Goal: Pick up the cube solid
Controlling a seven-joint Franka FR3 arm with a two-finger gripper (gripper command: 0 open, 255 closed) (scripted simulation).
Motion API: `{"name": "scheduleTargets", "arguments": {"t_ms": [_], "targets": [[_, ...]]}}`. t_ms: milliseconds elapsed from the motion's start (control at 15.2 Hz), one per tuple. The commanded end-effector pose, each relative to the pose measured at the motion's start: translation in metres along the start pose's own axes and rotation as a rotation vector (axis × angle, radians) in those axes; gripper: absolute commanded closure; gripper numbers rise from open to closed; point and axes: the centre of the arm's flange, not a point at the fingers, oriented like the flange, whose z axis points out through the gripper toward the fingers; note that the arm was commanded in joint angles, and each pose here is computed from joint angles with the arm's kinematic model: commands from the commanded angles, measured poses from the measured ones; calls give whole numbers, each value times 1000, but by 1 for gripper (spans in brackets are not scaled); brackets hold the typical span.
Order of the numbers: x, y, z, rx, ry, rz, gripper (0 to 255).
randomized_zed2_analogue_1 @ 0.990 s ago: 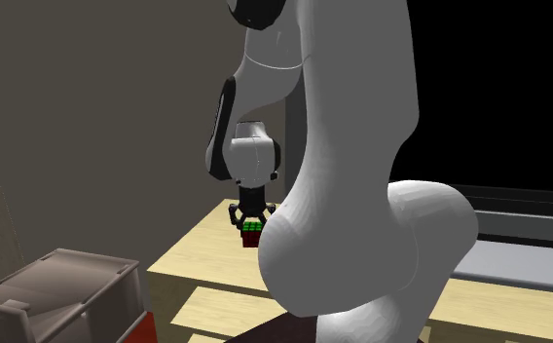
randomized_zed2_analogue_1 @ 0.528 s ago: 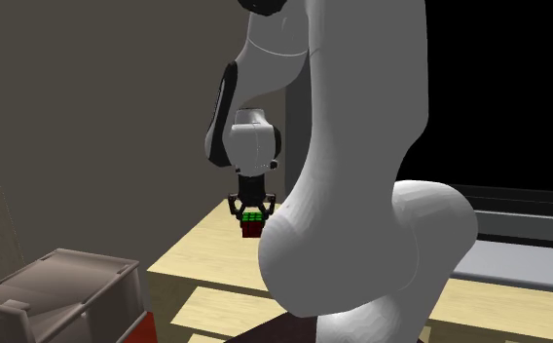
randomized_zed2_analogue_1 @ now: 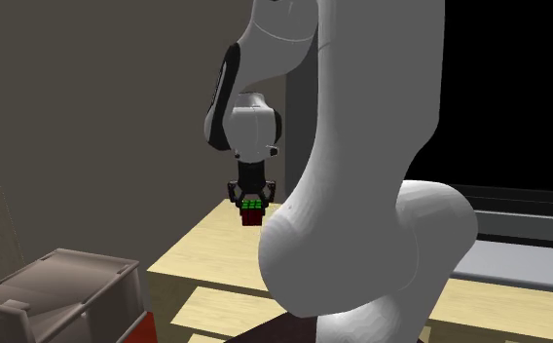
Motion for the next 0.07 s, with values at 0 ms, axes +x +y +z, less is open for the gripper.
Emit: {"name": "scheduleTargets", "arguments": {"t_ms": [0], "targets": [[0, 0, -3, 0, 0, 0, 255]]}}
